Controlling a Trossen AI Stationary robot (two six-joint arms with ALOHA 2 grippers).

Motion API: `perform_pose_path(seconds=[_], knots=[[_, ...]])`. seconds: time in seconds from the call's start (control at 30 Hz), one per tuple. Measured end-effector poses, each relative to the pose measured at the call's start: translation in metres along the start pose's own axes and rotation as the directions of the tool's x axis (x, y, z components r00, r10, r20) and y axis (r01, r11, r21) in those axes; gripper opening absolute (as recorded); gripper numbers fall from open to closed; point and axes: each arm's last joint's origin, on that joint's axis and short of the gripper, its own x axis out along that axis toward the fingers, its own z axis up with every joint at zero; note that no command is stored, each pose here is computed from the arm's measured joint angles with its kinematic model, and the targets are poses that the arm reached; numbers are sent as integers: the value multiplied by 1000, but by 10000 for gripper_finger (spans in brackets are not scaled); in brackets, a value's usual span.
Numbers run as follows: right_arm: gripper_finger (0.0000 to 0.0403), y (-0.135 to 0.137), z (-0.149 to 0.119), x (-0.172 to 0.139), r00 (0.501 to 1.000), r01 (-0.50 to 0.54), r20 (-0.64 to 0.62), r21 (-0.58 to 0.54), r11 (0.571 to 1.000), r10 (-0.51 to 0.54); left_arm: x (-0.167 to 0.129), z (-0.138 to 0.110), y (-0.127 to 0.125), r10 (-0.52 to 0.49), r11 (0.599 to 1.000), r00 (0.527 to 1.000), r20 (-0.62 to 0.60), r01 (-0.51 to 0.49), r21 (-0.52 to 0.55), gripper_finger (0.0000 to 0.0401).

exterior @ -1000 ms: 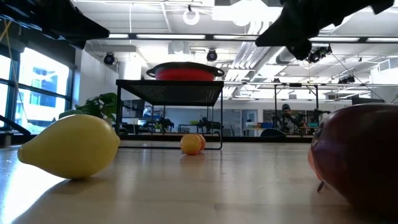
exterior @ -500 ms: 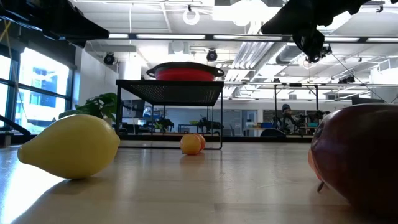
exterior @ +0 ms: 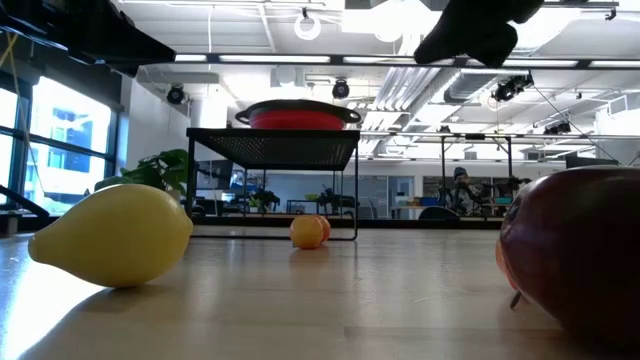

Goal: Pick & Place Fruit
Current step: Put the pear into the red strainer bowl

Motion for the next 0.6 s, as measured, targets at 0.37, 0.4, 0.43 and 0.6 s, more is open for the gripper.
perform_pose_path(seconds=[0.37, 0.4, 0.43, 0.6], knots=[[2, 23, -2, 10, 947, 0, -316, -148, 989, -47, 0, 0, 0, 0, 1000, 1000, 0, 0, -2, 3], [2, 24, -4, 12, 938, -21, -344, -154, 988, -34, 0, 0, 0, 0, 1000, 1000, 0, 0, -2, 3], [2, 24, -6, 13, 929, -43, -370, -154, 987, -17, 0, 0, 0, 0, 1000, 1000, 0, 0, -2, 3], [2, 27, -10, 15, 883, -163, -462, -146, 976, 78, 0, 0, 0, 0, 1000, 1000, 0, 0, -2, 3]])
